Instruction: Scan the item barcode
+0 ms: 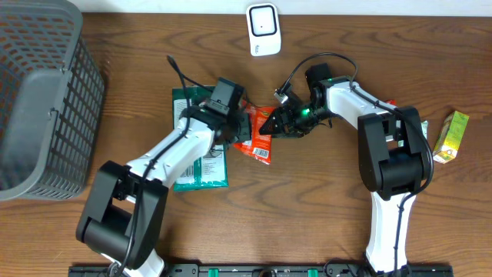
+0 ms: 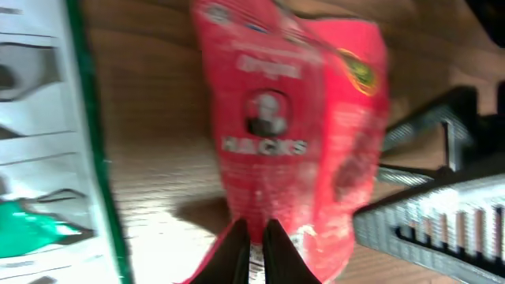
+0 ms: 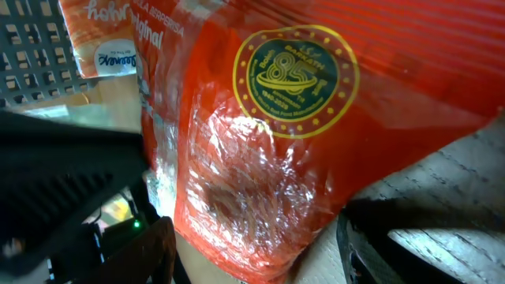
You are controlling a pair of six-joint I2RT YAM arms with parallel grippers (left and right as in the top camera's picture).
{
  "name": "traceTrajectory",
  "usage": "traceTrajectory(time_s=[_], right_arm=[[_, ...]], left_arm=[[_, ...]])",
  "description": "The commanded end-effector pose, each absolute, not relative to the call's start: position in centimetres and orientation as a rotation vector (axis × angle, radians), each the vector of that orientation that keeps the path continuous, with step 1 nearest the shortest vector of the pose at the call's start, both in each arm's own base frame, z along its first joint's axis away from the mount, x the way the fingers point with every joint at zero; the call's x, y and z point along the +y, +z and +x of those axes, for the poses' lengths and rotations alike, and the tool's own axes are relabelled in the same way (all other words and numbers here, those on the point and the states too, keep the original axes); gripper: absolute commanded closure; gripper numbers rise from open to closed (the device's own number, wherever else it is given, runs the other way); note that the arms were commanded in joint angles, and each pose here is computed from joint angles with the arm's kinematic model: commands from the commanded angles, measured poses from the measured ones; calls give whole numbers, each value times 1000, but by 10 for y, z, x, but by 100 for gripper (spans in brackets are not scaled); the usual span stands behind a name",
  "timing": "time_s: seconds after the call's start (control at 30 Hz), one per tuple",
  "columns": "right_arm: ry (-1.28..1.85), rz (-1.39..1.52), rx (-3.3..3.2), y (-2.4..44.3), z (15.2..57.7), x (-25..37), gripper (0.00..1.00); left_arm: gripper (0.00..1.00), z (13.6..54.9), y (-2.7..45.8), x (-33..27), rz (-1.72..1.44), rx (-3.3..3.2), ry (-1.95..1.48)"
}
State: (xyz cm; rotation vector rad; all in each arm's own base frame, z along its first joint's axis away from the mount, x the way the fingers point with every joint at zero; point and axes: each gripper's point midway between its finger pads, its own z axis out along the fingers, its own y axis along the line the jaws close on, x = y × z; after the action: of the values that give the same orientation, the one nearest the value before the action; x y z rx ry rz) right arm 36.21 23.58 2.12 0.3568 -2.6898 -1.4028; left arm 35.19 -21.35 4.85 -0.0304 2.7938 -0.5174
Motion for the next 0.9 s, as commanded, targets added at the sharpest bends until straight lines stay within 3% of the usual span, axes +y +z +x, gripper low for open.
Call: traceTrajectory(time_s=[0.0, 0.33, 0.63, 0.87], right_arm=[[-1372, 361, -2695, 17, 358, 238, 37], [-1319, 364, -2725, 12, 359, 234, 37], [-1307, 307, -2715, 12, 358, 235, 39], [-1305, 339, -2706, 11, 352, 249, 42]], left_arm=[[90, 346, 43, -219, 11, 2807, -517], [87, 347, 38, -214, 2, 2813, -469], [87, 339, -5, -207, -58, 2916, -395], [87, 339, -9, -204, -63, 2924, -372]])
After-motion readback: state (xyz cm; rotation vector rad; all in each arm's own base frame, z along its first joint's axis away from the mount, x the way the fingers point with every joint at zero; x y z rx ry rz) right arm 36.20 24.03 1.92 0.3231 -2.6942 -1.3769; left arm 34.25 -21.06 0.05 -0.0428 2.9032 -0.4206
